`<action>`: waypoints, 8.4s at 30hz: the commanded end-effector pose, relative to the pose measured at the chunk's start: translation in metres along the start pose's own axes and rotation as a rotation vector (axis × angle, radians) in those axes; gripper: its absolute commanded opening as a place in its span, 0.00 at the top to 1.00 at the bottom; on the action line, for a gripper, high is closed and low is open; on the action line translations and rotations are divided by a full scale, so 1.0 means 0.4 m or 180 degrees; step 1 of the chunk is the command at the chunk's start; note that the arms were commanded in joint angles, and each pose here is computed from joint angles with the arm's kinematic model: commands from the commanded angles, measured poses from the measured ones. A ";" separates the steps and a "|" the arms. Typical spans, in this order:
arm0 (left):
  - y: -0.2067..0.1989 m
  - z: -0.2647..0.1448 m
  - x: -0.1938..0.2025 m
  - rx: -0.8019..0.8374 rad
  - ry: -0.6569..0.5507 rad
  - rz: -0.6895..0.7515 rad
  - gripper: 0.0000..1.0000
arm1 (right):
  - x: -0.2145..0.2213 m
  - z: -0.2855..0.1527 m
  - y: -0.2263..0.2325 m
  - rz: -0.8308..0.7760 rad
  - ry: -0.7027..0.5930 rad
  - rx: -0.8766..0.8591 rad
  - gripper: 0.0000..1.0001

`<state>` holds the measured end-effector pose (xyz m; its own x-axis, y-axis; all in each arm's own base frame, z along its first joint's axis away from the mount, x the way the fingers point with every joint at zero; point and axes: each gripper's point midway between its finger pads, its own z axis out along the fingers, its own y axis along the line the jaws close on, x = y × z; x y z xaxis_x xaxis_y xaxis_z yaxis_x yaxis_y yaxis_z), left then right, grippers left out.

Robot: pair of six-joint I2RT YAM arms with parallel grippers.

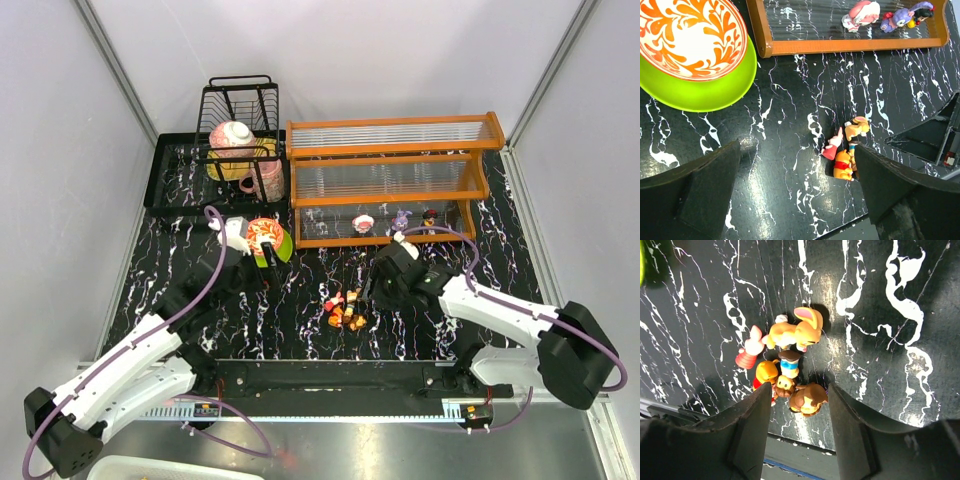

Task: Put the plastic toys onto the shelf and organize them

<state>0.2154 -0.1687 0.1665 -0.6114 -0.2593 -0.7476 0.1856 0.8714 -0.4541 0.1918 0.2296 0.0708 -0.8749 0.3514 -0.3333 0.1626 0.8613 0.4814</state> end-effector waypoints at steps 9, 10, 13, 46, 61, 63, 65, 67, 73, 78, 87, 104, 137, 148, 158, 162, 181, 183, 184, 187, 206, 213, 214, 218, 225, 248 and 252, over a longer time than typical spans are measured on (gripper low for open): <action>-0.036 0.000 -0.013 0.0251 -0.0057 0.0127 0.01 | 0.023 0.029 0.022 -0.0727 0.0094 -0.0240 0.46; -0.040 -0.001 -0.014 0.0274 -0.0065 0.0127 0.01 | 0.027 0.030 0.021 -0.0811 0.0121 -0.0257 0.46; -0.056 -0.009 -0.024 0.0392 -0.0126 0.0144 0.01 | 0.044 0.039 0.022 -0.0940 0.0234 -0.0311 0.46; -0.047 -0.015 -0.016 0.0387 -0.0142 0.0127 0.01 | 0.152 0.066 -0.022 -0.1031 0.0732 -0.0376 0.60; -0.050 -0.021 -0.015 0.0423 -0.0155 0.0066 0.01 | 0.133 0.028 -0.038 -0.0254 0.0489 -0.0220 0.97; -0.052 -0.022 -0.018 0.0429 -0.0163 0.0069 0.01 | 0.121 0.015 -0.046 0.0079 0.0384 -0.0132 1.00; -0.052 -0.023 -0.018 0.0426 -0.0159 0.0065 0.01 | 0.122 0.001 -0.064 0.0388 0.0352 -0.0028 1.00; -0.051 -0.022 -0.017 0.0426 -0.0158 0.0055 0.01 | 0.119 -0.014 -0.079 0.0528 0.0300 0.0043 1.00; -0.050 -0.022 -0.018 0.0411 -0.0167 0.0025 0.01 | 0.092 -0.044 -0.063 -0.0040 0.0147 -0.0188 0.67; -0.053 -0.020 -0.026 0.0395 -0.0179 0.0029 0.01 | 0.099 -0.070 0.010 -0.1099 0.0338 -0.0673 0.38; -0.055 -0.022 -0.037 0.0377 -0.0199 0.0056 0.01 | 0.129 -0.044 0.050 -0.1675 0.0693 -0.0885 0.40; -0.044 -0.004 -0.007 0.0325 -0.0082 -0.0054 0.01 | 0.175 -0.033 0.011 -0.1753 0.0862 -0.0930 0.48; -0.047 0.010 0.003 0.0329 -0.0030 -0.0063 0.01 | 0.227 0.008 -0.015 -0.1679 0.1071 -0.0755 0.52; -0.052 0.013 -0.002 0.0343 -0.0032 -0.0059 0.01 | 0.213 0.023 -0.032 -0.1602 0.0982 -0.0561 0.52; -0.056 0.014 -0.003 0.0363 -0.0036 -0.0055 0.01 | 0.217 0.030 -0.041 -0.1581 0.1023 -0.0495 0.52; -0.056 0.017 0.000 0.0365 -0.0022 -0.0053 0.01 | 0.220 0.029 -0.039 -0.1588 0.1045 -0.0513 0.53; -0.047 0.018 0.005 0.0326 -0.0026 -0.0062 0.01 | 0.147 -0.002 -0.018 -0.2010 0.0723 -0.0016 0.80; -0.046 0.019 0.005 0.0326 -0.0026 -0.0062 0.01 | 0.152 -0.001 -0.002 -0.2135 0.0717 0.0072 0.80; -0.047 0.019 0.005 0.0326 -0.0026 -0.0067 0.01 | 0.169 0.009 -0.018 -0.2211 0.0805 0.0208 0.80; -0.045 0.018 0.007 0.0326 -0.0026 -0.0067 0.01 | 0.207 0.026 -0.013 -0.2469 0.0876 0.0456 0.75; -0.041 0.017 0.013 0.0312 -0.0006 -0.0074 0.01 | 0.274 0.032 0.031 -0.2603 0.0754 0.0400 0.16; -0.046 0.014 0.002 0.0320 -0.0042 -0.0073 0.01 | 0.261 0.005 0.062 -0.2339 0.0511 0.0035 0.05; -0.046 0.014 0.003 0.0321 -0.0035 -0.0077 0.01 | 0.261 0.002 0.066 -0.2291 0.0487 -0.0016 0.04; -0.051 0.014 -0.002 0.0335 -0.0038 -0.0064 0.01 | 0.261 -0.008 0.076 -0.2138 0.0457 -0.0284 0.03; -0.050 0.016 -0.001 0.0322 -0.0029 -0.0062 0.01 | 0.242 -0.007 0.054 -0.1732 0.0494 -0.0587 0.11; -0.038 0.015 0.007 0.0286 -0.0037 -0.0076 0.01 | 0.227 0.023 0.051 -0.1410 0.0621 -0.0779 0.35; -0.037 0.013 0.005 0.0284 -0.0051 -0.0078 0.01 | 0.214 0.027 0.050 -0.1571 0.0642 -0.0602 0.36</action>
<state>0.2115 -0.1815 0.1575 -0.6386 -0.2583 -0.7249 0.2211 0.8407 -0.4943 0.1117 0.2713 0.0311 -0.9164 -0.1473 -0.3721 -0.3249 0.8166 0.4770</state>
